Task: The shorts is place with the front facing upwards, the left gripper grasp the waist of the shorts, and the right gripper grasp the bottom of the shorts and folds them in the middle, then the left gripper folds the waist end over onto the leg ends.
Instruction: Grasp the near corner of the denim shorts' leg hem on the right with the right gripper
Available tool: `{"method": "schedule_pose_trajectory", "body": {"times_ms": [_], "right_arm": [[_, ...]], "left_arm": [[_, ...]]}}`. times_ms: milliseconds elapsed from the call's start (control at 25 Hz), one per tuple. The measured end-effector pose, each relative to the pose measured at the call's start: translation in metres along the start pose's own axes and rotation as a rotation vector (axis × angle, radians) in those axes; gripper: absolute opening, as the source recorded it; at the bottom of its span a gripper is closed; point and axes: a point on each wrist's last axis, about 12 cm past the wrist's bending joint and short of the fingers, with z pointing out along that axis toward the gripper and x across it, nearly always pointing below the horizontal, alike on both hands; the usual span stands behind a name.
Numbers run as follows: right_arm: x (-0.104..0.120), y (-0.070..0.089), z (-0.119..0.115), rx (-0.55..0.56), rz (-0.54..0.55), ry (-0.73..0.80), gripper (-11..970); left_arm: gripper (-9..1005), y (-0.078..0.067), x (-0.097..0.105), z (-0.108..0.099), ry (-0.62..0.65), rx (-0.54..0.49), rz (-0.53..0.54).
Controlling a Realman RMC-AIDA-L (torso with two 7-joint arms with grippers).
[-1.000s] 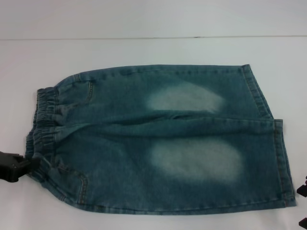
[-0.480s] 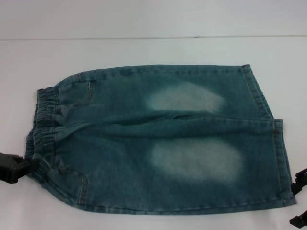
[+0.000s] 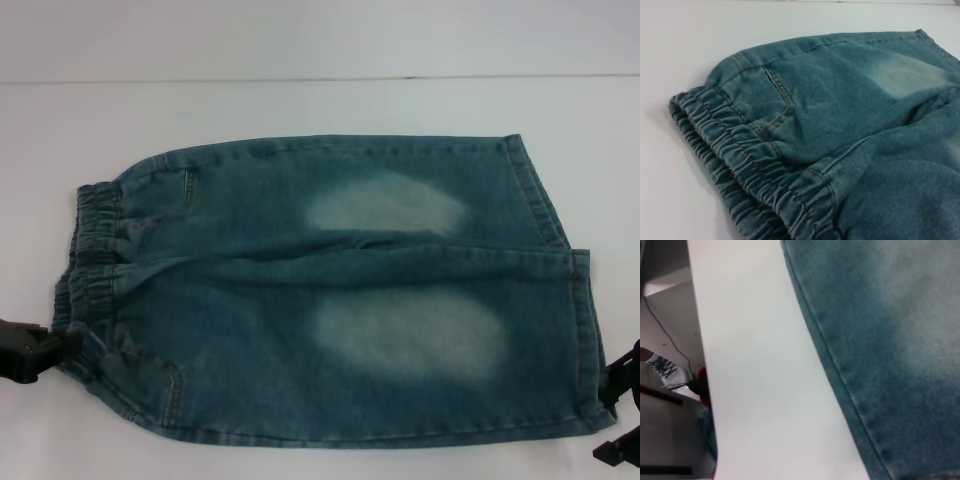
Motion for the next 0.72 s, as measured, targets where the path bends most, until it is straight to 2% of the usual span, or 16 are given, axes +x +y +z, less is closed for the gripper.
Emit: {"method": "schedule_pose_trajectory", "body": {"times_ms": [80,280,720], "right_arm": [[0.0002,-0.0012,0.0012,0.008,0.010,-0.002,791],[0.0000,-0.0024,0.0022,0.017,0.016,-0.003,548],[-0.0005,-0.0073,0.0037,0.064,0.015,-0.010,333]], "left_arm": [[54,-0.0001,0.0000,0.0001,0.000,0.000,0.000],[54,-0.0001,0.0001,0.0002,-0.001,0.000,-0.001],[53,-0.0009,0.0008,0.0019,-0.003,0.007,-0.007]]}}
